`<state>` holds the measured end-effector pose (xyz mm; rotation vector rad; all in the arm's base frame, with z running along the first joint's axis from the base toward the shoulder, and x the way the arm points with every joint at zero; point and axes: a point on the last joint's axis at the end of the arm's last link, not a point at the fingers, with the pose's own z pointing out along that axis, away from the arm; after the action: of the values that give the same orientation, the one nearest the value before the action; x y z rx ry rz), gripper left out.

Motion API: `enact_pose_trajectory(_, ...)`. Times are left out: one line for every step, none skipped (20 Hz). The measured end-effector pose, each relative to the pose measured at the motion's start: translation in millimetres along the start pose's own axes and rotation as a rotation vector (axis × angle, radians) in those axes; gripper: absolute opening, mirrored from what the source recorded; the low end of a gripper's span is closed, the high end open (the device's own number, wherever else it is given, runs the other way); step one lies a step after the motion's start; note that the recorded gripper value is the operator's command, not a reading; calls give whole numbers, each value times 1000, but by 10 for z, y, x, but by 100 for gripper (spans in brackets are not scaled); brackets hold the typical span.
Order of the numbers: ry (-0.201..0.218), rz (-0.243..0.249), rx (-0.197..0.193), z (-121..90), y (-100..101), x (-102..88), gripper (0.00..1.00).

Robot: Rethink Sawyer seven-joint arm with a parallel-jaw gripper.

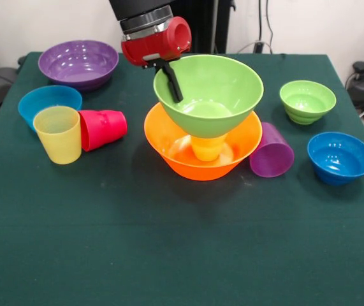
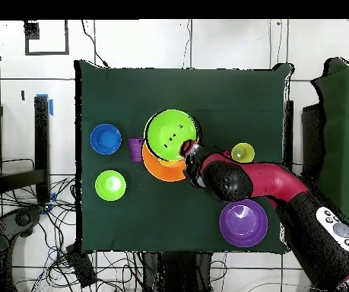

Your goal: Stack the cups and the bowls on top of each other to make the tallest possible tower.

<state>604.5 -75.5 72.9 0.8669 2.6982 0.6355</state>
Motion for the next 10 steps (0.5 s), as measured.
enact_pose_trajectory(-1, 0, 0, 0, 0, 0, 0)
enact_pose_trajectory(-1, 0, -1, 0, 1, -1, 0)
enact_pose_trajectory(-1, 0, -1, 0, 1, -1, 0)
enact_pose_trajectory(-2, 0, -1, 0, 1, -2, 0)
enact_pose_trajectory(-1, 0, -1, 0, 1, -1, 0)
enact_pose_trajectory(-1, 0, -1, 0, 1, -1, 0)
enact_pose_trajectory(-2, 0, -1, 0, 1, -2, 0)
enact_pose_trajectory(-3, 0, -2, 0, 2, -4, 0)
enact_pose_trajectory(-4, 0, -3, 0, 3, -5, 0)
enact_pose_trajectory(-5, 0, -4, 0, 5, -7, 0)
